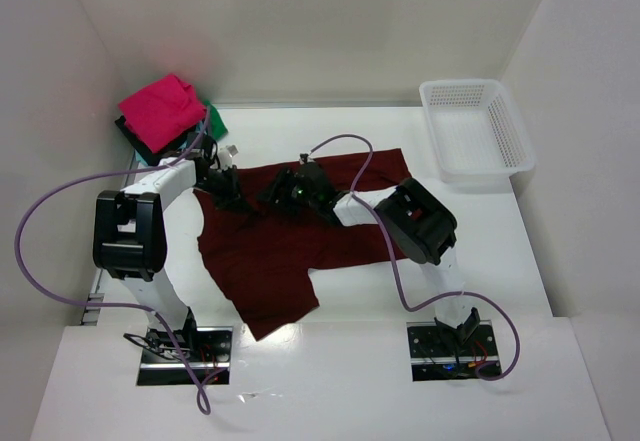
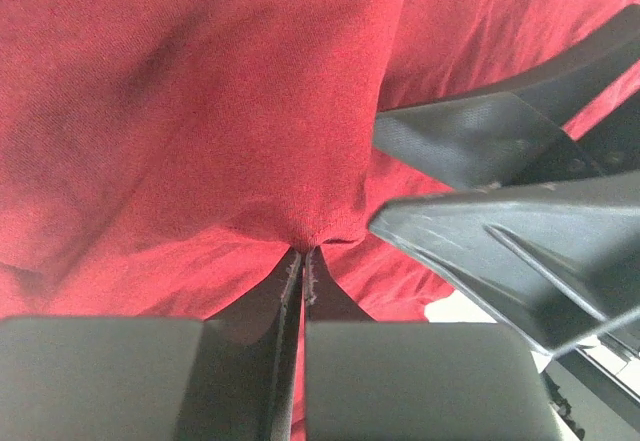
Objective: Fold and stack the t-shirts
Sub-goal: Fold the flattened tshirt in 1/3 of the way
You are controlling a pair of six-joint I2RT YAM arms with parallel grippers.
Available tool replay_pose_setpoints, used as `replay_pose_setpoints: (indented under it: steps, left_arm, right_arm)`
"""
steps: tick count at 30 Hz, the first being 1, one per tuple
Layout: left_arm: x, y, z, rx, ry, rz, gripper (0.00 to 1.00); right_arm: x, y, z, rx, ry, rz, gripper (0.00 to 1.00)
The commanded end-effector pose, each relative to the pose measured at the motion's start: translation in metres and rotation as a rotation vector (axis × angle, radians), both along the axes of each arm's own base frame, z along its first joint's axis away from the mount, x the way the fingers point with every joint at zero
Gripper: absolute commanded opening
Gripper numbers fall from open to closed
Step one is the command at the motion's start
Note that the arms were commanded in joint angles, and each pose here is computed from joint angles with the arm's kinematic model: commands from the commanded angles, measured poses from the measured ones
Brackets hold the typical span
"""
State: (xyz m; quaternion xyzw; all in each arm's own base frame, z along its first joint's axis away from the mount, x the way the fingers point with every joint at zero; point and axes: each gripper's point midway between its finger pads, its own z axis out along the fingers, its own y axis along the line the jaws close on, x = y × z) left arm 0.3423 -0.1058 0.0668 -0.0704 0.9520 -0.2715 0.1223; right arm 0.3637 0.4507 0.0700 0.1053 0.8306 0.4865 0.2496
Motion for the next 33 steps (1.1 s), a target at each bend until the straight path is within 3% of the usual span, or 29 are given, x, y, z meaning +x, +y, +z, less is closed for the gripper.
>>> replay_pose_setpoints:
  steps: [1,22,24,28,33]
  left_arm:
    - [0.001,-0.001,0.010,-0.034,-0.020,-0.018,0.02]
    - [-0.001,-0.009,0.023,-0.132,-0.024,-0.026,0.02]
    - [-0.001,-0.010,0.024,-0.138,-0.029,-0.036,0.02]
    - [-0.001,-0.010,0.021,-0.138,-0.020,-0.035,0.02]
    - [-0.001,-0.005,0.020,-0.104,-0.022,-0.023,0.02]
  right_arm:
    - [0.001,0.011,0.008,0.014,-0.022,0.008,0.66]
    - [-0.012,0.024,-0.013,0.022,0.033,0.021,0.67]
    - [-0.010,0.023,-0.013,0.020,0.030,0.012,0.64]
    - [-0.009,0.017,-0.012,0.006,0.027,-0.014,0.44]
    - [-0.005,0.012,-0.009,-0.007,0.016,-0.052,0.26]
